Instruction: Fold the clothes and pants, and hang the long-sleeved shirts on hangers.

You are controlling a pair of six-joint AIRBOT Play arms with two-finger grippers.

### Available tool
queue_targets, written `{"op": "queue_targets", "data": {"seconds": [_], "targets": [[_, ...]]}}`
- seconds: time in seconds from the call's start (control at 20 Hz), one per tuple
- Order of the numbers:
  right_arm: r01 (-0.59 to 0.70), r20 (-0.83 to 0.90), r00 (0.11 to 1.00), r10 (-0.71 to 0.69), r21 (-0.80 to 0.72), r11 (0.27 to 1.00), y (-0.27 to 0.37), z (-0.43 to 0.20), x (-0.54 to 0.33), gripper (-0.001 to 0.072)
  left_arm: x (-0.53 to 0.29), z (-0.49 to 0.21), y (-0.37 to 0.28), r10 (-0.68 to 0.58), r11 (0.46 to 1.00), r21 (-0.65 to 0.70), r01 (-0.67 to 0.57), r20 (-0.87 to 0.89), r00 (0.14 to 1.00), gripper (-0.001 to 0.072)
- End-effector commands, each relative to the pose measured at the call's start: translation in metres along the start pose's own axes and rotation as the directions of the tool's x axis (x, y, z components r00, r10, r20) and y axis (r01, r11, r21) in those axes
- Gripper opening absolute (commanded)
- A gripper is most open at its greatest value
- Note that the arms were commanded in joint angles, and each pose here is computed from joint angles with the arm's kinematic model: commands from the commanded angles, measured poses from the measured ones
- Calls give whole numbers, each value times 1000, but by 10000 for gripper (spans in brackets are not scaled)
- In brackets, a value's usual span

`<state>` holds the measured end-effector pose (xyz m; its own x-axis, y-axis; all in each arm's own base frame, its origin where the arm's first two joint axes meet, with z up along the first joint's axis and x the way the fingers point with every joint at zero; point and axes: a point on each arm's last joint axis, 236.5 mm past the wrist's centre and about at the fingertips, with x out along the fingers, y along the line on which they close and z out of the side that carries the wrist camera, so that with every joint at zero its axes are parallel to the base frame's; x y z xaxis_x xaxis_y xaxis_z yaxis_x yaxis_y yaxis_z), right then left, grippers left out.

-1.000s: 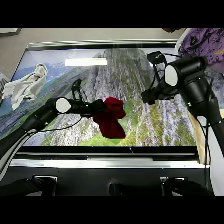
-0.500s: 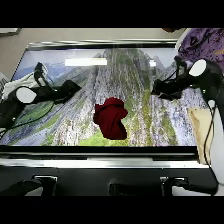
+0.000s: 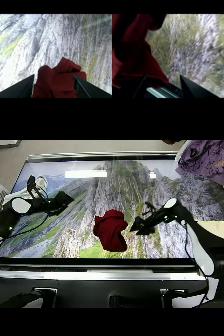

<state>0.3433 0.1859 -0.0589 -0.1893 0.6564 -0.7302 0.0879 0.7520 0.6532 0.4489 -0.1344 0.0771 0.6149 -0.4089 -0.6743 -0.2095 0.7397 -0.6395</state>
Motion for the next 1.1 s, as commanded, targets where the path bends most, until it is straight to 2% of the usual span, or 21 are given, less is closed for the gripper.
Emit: {"op": "queue_targets", "data": {"seconds": [0.0,0.25,0.35,0.45,0.65,0.75,1.05], "targets": [[-42,-123,992,40,-13,999,7,-38,38,477,5,0,7,14,1000,-7,-14,-7,1000,551],[-13,-141,990,6,-49,999,17,-50,66,466,10,-3,11,25,1000,-13,-25,-23,999,551],[2,-113,994,-8,-51,999,17,-44,70,231,12,-3,12,26,1000,-14,-27,-24,999,551],[10,-76,997,-13,-30,999,15,-35,71,30,17,-9,17,40,999,-20,-41,-51,998,550],[25,-60,998,-27,-28,999,15,-33,68,26,47,-36,39,89,995,-21,-94,-161,983,524],[64,-44,997,-65,-35,997,12,-34,60,26,67,-49,41,57,998,-12,-61,-218,974,519],[172,-22,985,-173,-43,984,-1,-39,42,26,124,-74,33,-87,993,-99,56,-332,939,520]]}}
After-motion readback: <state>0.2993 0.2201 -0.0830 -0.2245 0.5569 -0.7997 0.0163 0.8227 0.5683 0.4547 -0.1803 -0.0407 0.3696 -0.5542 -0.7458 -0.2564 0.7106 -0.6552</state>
